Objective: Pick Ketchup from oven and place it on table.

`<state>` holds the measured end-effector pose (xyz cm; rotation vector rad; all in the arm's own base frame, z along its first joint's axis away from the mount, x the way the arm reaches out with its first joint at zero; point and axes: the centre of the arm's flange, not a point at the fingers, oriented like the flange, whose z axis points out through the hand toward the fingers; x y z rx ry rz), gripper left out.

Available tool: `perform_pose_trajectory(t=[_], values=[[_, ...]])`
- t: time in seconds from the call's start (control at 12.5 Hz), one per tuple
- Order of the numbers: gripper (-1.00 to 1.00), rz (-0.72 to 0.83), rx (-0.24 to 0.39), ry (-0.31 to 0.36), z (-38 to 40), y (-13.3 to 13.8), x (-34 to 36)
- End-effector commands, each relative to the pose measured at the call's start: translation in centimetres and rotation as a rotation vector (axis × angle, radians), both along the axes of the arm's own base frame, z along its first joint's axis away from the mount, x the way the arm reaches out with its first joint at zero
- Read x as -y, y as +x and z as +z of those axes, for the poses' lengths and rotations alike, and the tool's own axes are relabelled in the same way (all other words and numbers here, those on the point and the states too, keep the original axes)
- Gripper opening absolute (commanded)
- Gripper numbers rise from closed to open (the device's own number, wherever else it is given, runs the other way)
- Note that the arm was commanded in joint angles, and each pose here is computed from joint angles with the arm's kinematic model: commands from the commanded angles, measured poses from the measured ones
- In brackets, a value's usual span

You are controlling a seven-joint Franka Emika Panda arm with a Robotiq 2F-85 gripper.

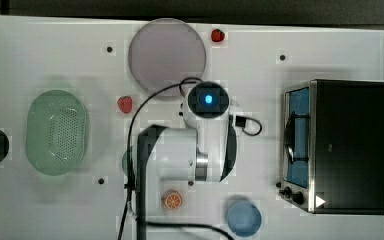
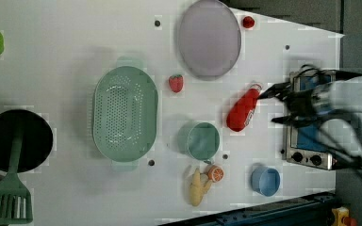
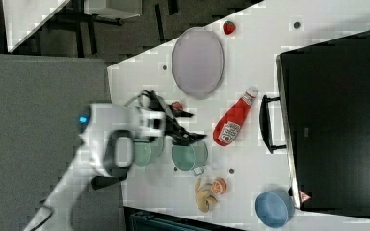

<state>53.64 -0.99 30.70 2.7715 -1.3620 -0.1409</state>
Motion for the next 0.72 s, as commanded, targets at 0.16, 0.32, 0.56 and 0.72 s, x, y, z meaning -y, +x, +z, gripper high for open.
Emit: perform_pose_trajectory(t=[0.16, 0.32, 0.56, 0.72], values=[[1.00, -0.053, 0.227, 0.013, 18.8, 3.2, -0.2], [1.00, -0.053, 0.115, 0.015, 22.8, 1.6, -0.2], [1.00, -0.052, 0.055, 0.013, 28.3, 0.2, 0.0], [1.00, -0.056, 0.071, 0.014, 30.8, -0.3, 0.2]])
